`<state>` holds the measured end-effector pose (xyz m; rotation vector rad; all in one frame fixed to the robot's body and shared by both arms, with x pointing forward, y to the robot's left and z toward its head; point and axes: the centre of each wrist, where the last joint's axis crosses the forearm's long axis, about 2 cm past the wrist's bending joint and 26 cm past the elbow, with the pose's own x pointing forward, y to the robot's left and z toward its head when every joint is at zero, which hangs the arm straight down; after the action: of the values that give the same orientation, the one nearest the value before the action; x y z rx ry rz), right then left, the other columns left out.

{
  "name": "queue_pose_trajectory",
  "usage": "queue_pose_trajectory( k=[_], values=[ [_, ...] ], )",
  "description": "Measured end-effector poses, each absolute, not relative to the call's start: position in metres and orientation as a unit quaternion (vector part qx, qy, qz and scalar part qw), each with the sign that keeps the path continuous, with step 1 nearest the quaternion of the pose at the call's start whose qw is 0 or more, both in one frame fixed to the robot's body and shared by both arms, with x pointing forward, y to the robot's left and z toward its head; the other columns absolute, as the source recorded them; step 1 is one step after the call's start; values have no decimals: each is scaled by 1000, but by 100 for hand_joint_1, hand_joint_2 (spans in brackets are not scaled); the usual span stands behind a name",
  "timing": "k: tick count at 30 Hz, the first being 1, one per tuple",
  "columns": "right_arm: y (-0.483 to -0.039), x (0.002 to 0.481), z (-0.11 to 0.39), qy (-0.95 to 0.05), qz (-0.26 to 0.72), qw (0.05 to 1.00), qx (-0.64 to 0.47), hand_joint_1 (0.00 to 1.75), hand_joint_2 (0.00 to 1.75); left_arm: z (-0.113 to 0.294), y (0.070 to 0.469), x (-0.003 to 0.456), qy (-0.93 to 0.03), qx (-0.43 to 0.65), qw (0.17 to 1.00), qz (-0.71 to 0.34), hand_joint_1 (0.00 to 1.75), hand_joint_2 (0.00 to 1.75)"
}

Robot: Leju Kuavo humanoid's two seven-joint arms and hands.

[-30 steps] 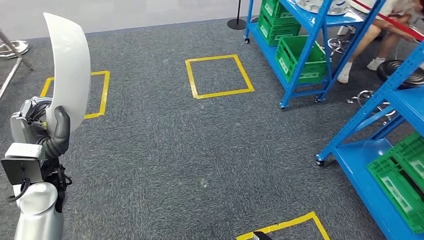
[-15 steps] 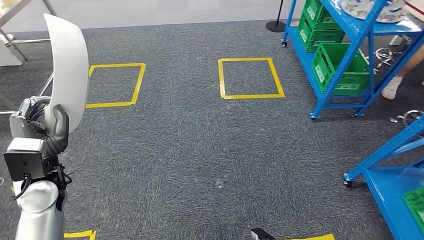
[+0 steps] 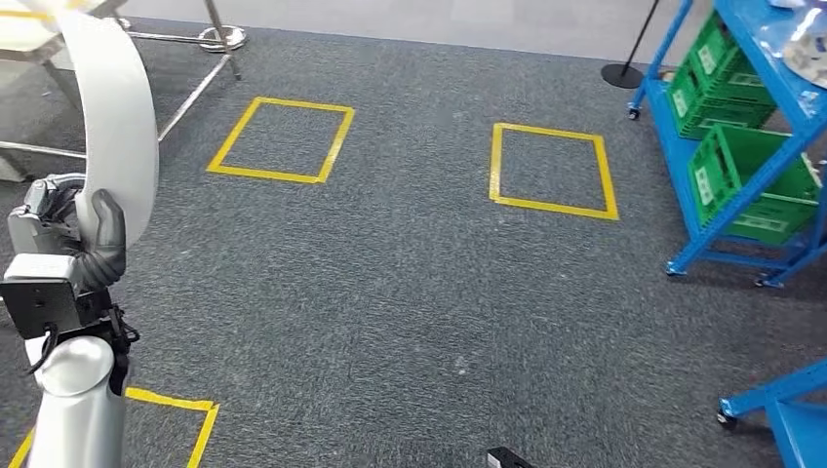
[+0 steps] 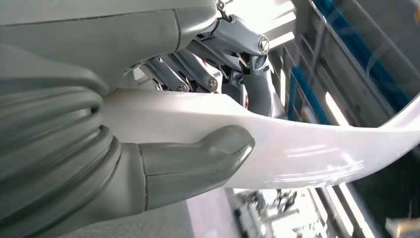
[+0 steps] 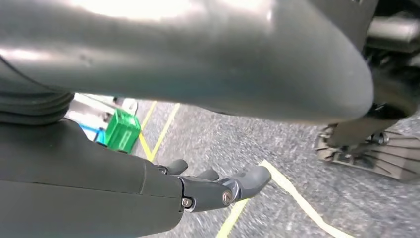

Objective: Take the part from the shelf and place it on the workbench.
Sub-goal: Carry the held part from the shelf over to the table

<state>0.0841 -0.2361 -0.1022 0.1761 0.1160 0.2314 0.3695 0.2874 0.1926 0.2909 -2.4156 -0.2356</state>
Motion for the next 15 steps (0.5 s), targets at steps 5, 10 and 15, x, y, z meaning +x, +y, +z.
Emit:
queue_pose_trajectory(
  k=[5,10,15],
  values=[
    [-236,81,-103,61,117,987,88,0,0,190,286,370,-928,111,345,-84,175,175],
    [-236,81,-103,55,130,986,84,0,0,190,287,370,-928,111,345,-83,175,175],
    [-236,80,-103,62,151,983,83,0,0,189,288,369,-928,111,346,-78,175,175]
  ],
)
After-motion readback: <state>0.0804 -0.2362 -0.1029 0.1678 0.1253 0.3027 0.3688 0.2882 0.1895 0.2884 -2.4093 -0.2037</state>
